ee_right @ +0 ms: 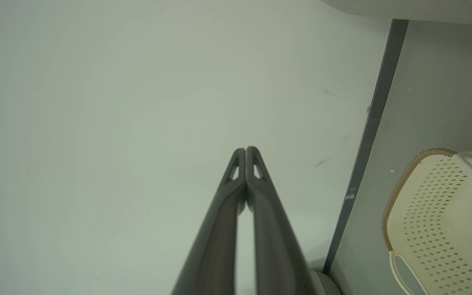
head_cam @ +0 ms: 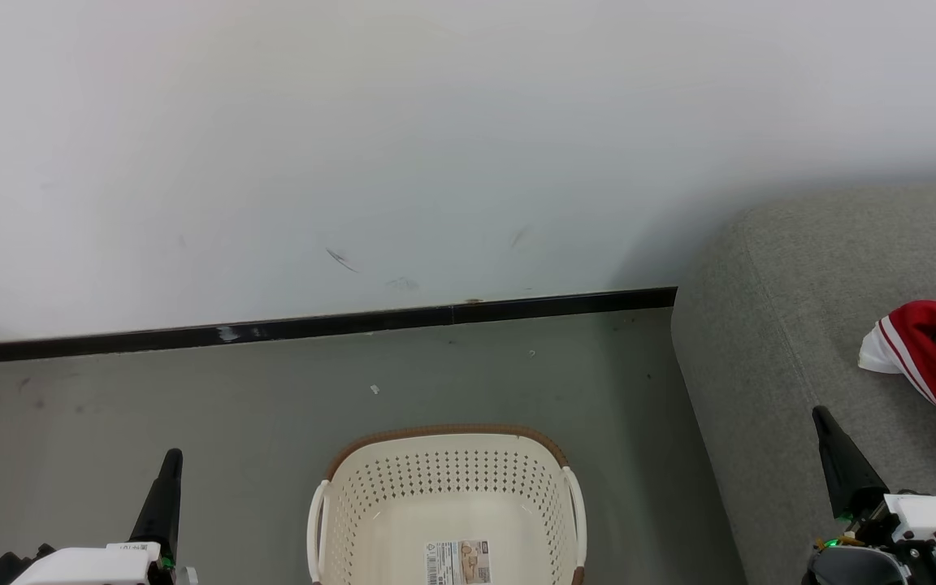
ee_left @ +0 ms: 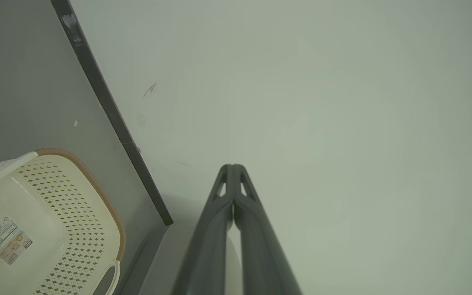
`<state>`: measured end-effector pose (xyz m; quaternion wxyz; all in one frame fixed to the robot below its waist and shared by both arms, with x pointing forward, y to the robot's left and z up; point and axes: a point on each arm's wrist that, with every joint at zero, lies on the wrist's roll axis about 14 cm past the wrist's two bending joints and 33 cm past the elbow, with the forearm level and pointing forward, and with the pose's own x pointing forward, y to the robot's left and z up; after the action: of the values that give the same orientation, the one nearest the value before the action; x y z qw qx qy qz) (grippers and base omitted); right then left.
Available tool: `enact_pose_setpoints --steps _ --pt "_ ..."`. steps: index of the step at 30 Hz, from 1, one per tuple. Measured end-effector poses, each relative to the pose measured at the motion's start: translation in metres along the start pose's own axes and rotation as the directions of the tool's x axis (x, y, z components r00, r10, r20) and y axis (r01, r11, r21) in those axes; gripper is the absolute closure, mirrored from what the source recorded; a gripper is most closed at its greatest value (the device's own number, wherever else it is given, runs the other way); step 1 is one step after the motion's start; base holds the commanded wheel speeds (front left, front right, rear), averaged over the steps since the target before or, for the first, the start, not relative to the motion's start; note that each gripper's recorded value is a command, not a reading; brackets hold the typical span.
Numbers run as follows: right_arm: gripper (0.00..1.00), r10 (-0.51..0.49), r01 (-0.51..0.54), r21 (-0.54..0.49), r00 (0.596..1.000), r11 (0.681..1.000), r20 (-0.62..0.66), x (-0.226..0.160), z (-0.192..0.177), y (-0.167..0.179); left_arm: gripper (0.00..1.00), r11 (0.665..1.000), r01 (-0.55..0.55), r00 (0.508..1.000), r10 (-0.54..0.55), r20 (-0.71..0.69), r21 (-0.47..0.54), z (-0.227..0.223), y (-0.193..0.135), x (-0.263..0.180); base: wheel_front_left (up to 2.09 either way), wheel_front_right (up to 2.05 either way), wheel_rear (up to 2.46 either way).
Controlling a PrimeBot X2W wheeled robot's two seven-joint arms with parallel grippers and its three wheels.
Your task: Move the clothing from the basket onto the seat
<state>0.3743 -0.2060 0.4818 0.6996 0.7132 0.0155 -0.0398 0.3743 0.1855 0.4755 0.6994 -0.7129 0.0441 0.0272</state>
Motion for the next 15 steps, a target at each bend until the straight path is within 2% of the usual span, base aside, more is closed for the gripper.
enact_pose_setpoints --steps 15 --pt "1.00 0.000 0.000 0.001 1.000 1.000 0.002 0.0000 0.0003 -0.0001 1.00 1.000 -0.001 1.000 0.001 0.000 0.000 0.0000 0.0003 0.0000 0.00 0.00 0.00"
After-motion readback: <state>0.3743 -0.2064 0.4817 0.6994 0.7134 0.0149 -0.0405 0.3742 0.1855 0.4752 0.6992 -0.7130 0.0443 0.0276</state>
